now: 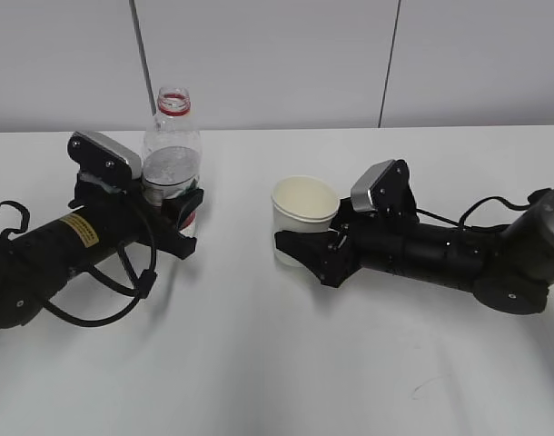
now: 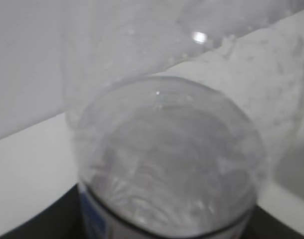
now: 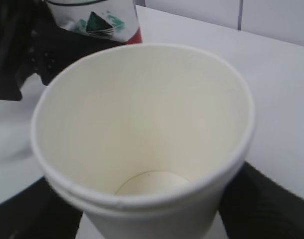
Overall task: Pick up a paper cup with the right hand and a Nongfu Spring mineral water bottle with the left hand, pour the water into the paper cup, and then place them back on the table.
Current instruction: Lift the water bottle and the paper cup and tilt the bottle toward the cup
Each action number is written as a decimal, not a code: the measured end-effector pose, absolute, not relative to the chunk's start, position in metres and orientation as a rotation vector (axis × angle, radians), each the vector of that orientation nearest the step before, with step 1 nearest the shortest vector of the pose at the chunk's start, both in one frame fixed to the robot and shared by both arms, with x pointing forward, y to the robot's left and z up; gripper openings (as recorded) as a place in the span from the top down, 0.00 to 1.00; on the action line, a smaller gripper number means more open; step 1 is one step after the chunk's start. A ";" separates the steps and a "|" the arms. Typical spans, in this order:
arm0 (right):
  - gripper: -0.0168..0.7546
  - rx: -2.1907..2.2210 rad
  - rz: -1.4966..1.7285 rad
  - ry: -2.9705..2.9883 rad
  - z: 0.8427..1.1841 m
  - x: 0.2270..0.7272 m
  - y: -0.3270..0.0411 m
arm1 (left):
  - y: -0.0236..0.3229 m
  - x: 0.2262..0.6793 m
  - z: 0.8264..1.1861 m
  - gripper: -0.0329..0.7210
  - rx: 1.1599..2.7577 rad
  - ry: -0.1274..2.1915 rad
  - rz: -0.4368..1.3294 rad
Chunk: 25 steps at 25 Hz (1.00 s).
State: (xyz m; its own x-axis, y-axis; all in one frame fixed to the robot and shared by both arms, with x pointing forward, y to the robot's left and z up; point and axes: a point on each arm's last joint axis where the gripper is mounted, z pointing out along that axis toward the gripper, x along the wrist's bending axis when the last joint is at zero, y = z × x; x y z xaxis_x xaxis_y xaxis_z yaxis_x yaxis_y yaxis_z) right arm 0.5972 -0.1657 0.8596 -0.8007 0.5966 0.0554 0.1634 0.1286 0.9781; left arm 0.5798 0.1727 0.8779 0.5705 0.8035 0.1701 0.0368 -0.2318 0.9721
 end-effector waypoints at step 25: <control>0.25 0.585 1.748 2.238 0.872 0.607 -0.131 | 0.183 0.583 0.916 0.47 1.924 0.303 1.347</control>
